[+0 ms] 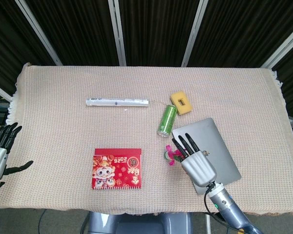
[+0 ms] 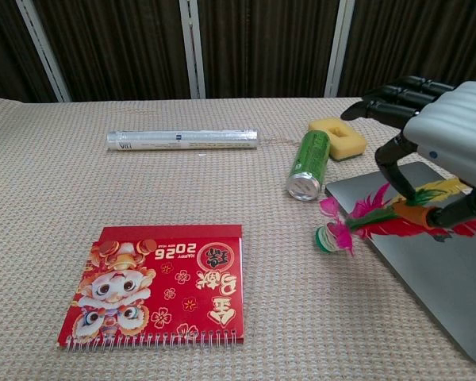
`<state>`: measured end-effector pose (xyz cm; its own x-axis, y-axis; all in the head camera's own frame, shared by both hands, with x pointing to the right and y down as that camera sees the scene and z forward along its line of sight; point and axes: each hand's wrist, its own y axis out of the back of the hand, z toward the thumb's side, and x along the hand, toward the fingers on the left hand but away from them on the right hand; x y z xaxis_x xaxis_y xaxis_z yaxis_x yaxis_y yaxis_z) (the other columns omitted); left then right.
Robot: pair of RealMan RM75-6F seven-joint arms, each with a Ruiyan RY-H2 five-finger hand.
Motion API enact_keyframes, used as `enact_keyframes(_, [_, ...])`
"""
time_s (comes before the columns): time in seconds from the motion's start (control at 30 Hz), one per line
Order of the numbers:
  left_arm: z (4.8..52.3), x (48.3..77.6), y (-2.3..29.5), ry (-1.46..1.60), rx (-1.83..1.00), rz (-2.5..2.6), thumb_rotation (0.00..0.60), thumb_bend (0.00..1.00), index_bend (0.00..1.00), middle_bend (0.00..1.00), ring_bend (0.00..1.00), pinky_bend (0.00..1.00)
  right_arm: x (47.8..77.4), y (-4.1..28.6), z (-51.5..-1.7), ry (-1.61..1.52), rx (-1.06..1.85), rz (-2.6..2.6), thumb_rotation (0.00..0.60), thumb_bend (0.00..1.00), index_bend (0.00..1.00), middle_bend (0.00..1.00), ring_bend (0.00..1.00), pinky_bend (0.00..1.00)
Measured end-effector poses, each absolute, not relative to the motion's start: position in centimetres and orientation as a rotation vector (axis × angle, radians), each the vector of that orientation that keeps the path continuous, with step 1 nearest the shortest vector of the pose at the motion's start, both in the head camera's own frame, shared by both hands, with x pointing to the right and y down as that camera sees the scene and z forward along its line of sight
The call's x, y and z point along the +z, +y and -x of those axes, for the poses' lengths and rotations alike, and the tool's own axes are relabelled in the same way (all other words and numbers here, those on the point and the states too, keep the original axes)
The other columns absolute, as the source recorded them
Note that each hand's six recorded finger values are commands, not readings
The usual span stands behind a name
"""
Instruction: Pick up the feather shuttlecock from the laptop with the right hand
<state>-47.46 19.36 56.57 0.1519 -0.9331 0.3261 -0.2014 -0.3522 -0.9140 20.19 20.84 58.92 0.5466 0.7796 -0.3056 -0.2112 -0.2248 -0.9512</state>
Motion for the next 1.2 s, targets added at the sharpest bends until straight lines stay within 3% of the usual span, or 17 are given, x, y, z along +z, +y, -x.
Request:
enact_keyframes(0.33, [48.1, 55.3, 20.0, 1.125, -1.196, 1.753, 0.562, 0.08, 0.00, 0.00, 0.00, 0.00, 58.4, 26.1, -15.0, -0.427, 0.913, 1.544, 0.600, 0.31, 0.67, 0.10, 0.00, 0.00])
enact_keyframes(0.57, [49.2, 54.7, 20.1, 1.152, -1.188, 1.765, 0.564, 0.07, 0.00, 0.00, 0.00, 0.00, 60.0, 26.7, -11.5, -0.359, 0.896, 1.565, 0.600, 0.31, 0.64, 0.09, 0.00, 0.00])
enact_keyframes(0.63, [49.5, 54.6, 20.1, 1.157, -1.189, 1.762, 0.563, 0.07, 0.00, 0.00, 0.00, 0.00, 60.4, 26.5, -10.5, -0.344, 0.888, 1.563, 0.600, 0.31, 0.58, 0.06, 0.00, 0.00])
enact_keyframes(0.73, [49.7, 54.6, 20.0, 1.162, -1.193, 1.757, 0.563, 0.08, 0.00, 0.00, 0.00, 0.00, 60.3, 26.3, -9.7, -0.335, 0.872, 1.546, 0.600, 0.26, 0.35, 0.01, 0.00, 0.00])
enact_keyframes(0.8, [49.9, 54.6, 20.0, 1.164, -1.200, 1.754, 0.565, 0.07, 0.00, 0.00, 0.00, 0.00, 59.9, 26.2, -9.7, -0.340, 0.867, 1.538, 0.600, 0.16, 0.15, 0.00, 0.00, 0.00])
enact_keyframes(0.87, [49.9, 54.7, 19.9, 1.164, -1.205, 1.751, 0.565, 0.07, 0.00, 0.00, 0.00, 0.00, 59.1, 26.0, -10.1, -0.356, 0.874, 1.528, 0.600, 0.11, 0.04, 0.00, 0.00, 0.00])
enact_keyframes(0.93, [49.9, 54.8, 19.9, 1.160, -1.207, 1.748, 0.563, 0.07, 0.00, 0.00, 0.00, 0.00, 58.1, 25.6, -11.0, -0.387, 0.899, 1.515, 0.600, 0.08, 0.00, 0.00, 0.00, 0.00])
enact_keyframes(1.2, [49.2, 54.7, 20.2, 1.132, -1.197, 1.732, 0.563, 0.07, 0.00, 0.00, 0.00, 0.00, 54.0, 23.1, -19.2, -0.544, 1.111, 1.410, 0.600, 0.05, 0.00, 0.00, 0.00, 0.00])
